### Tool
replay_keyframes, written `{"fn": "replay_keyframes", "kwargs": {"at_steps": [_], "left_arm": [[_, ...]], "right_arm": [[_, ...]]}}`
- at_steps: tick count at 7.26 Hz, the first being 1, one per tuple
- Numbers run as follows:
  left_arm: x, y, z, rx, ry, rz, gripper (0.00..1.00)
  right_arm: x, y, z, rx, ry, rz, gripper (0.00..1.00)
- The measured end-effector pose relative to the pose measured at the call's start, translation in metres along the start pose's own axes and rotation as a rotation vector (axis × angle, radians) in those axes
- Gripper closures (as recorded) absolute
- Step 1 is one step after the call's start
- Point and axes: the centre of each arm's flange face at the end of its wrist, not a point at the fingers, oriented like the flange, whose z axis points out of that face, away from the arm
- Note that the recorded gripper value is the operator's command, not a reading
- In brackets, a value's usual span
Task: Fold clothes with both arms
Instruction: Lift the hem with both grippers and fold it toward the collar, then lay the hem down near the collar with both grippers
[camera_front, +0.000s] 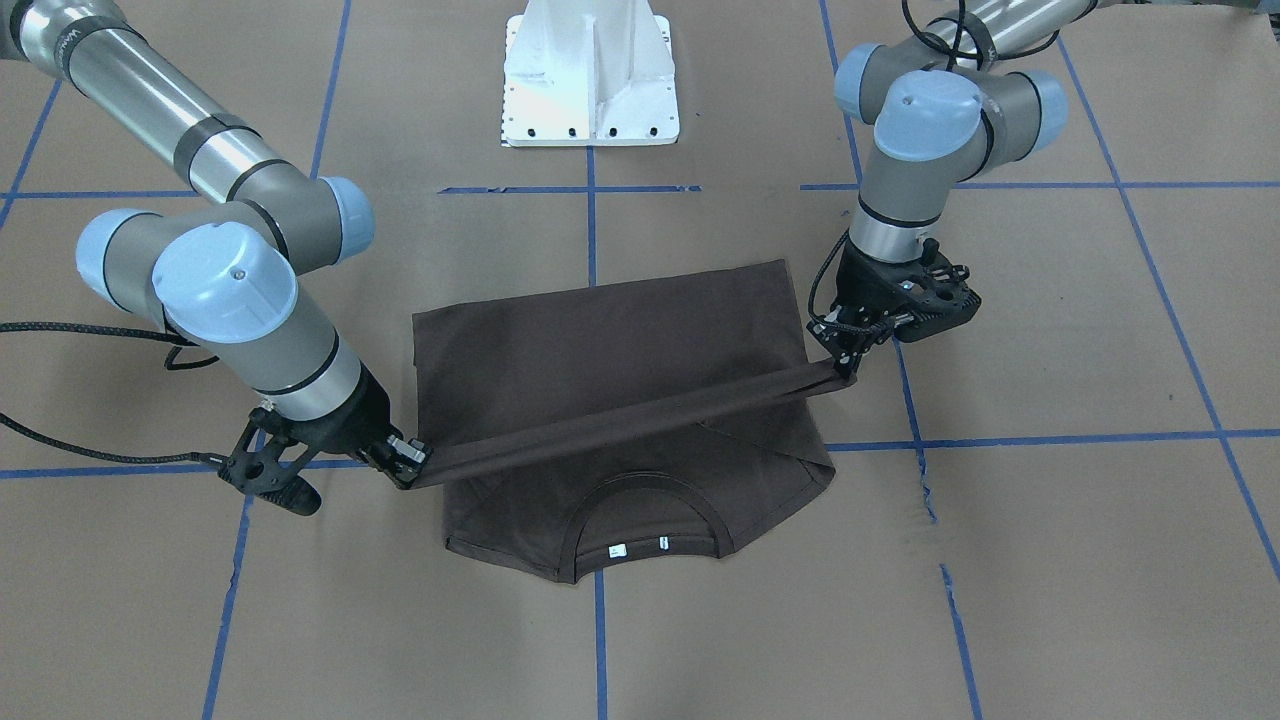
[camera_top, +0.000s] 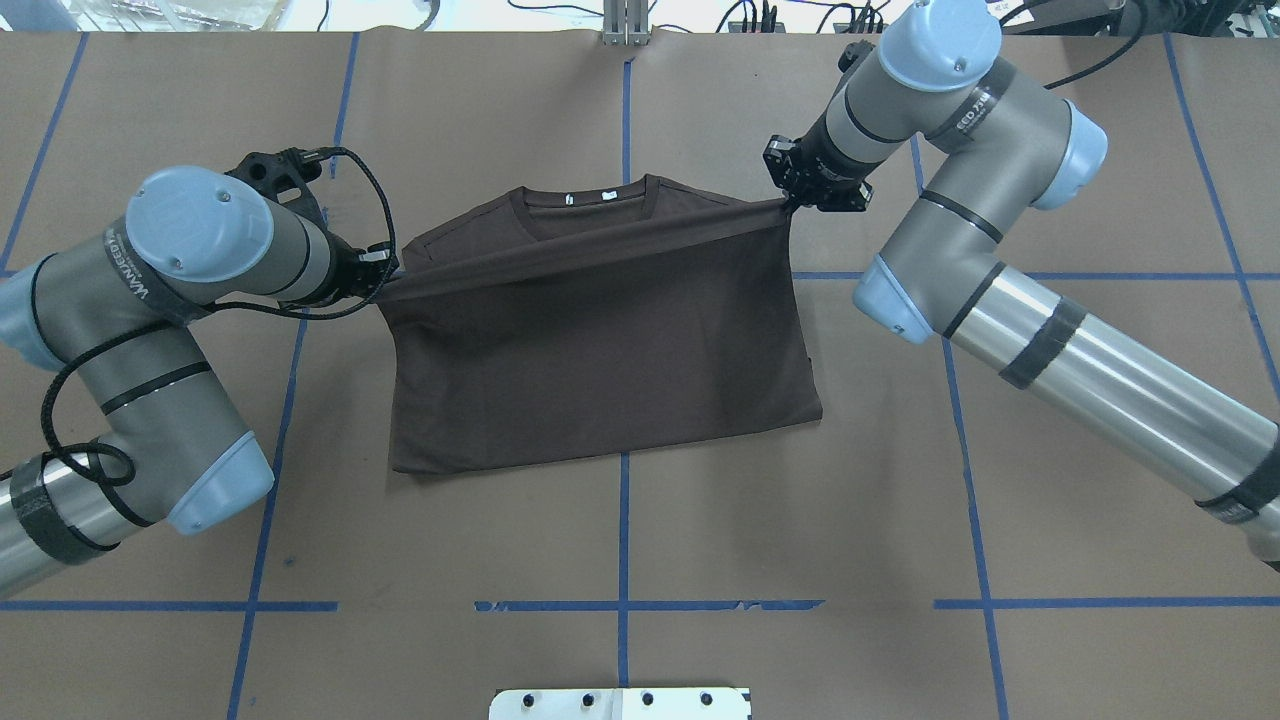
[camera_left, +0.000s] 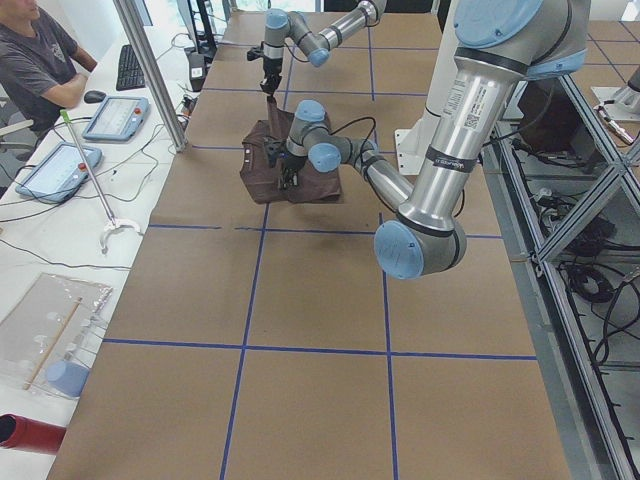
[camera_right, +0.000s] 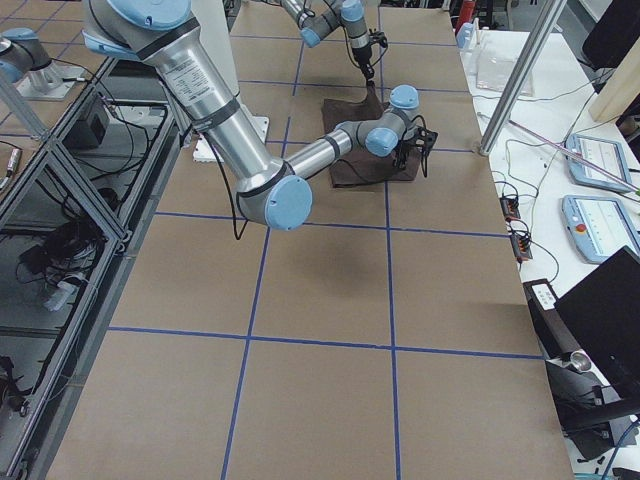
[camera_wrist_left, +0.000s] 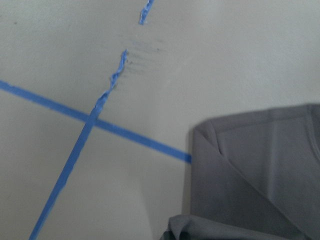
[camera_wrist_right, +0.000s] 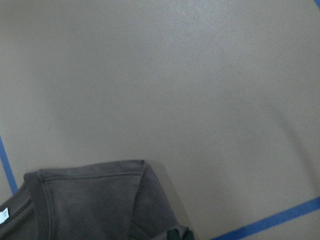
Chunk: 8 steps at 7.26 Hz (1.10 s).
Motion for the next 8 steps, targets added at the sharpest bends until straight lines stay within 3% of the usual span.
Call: {"fn": "replay_keyframes", "kwargs": {"at_steps": [5,8], "left_arm": [[0.024,-0.032,0.028,0.024,-0.019,-0.027,1.00],[0.027,-0.045,0.025,0.038,-0.015,-0.039,1.00]], "right_arm": [[-0.040,-0.010,0.002,0.020,-0.018,-0.004,1.00],[-0.044,-0.016,0.001,0.028,-0.016,0.001,1.00]]}}
